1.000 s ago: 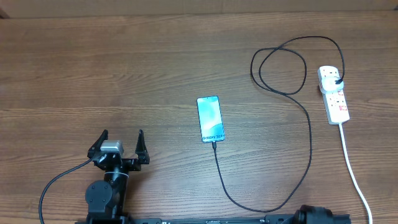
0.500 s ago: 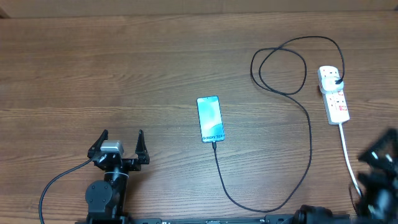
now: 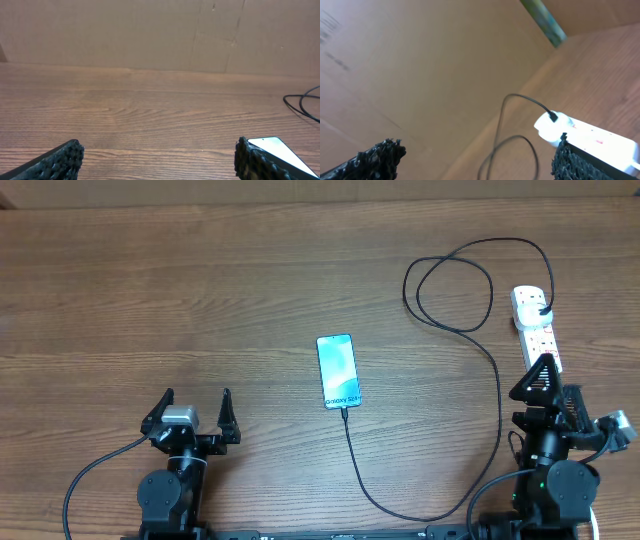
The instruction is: Plug charger to phone and switch on socket
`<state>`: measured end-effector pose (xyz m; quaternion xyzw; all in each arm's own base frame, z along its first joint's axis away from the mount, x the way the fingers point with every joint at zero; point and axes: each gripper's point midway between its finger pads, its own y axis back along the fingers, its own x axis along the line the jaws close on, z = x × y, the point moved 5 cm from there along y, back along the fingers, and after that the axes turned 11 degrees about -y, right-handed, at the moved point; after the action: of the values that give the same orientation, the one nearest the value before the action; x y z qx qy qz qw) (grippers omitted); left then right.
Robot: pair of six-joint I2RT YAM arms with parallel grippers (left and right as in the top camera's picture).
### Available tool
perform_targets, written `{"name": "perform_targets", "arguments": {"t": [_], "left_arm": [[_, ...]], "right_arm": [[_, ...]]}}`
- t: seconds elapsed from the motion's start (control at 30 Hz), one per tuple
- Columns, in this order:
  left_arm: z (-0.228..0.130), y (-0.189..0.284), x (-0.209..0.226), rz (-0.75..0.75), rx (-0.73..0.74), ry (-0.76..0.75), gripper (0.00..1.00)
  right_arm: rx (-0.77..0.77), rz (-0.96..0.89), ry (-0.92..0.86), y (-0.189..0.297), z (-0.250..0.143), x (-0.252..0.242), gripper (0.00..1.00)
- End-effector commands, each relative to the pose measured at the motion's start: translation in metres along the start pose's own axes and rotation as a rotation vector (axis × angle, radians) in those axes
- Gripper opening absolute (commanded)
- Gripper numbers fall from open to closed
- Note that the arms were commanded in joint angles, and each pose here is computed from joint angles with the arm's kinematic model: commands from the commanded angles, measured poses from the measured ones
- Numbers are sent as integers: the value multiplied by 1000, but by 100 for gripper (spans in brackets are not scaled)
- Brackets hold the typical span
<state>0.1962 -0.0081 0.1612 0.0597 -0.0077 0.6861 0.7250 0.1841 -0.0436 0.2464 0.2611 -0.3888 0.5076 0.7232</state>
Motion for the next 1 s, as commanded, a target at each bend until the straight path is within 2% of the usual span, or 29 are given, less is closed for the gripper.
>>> {"name": "perform_targets", "arguments": {"t": [0.0, 0.2, 0.33, 0.7, 0.9, 0.97], "left_arm": [[-2, 0, -1, -12, 1, -22, 100], [-2, 0, -1, -12, 1, -22, 99], [-2, 0, -1, -12, 1, -22, 100], [-2, 0, -1, -12, 1, -22, 100], [-2, 0, -1, -12, 1, -22, 100], [-2, 0, -1, -12, 1, -22, 100]], "right_arm": [[-22, 29, -14, -1, -10, -13, 100], [19, 101, -14, -1, -29, -23, 100], [30, 150, 116, 1, -34, -22, 100], [95, 119, 191, -4, -46, -43, 100], [181, 134, 390, -2, -59, -50, 100], [180, 136, 406, -2, -59, -50, 100]]}}
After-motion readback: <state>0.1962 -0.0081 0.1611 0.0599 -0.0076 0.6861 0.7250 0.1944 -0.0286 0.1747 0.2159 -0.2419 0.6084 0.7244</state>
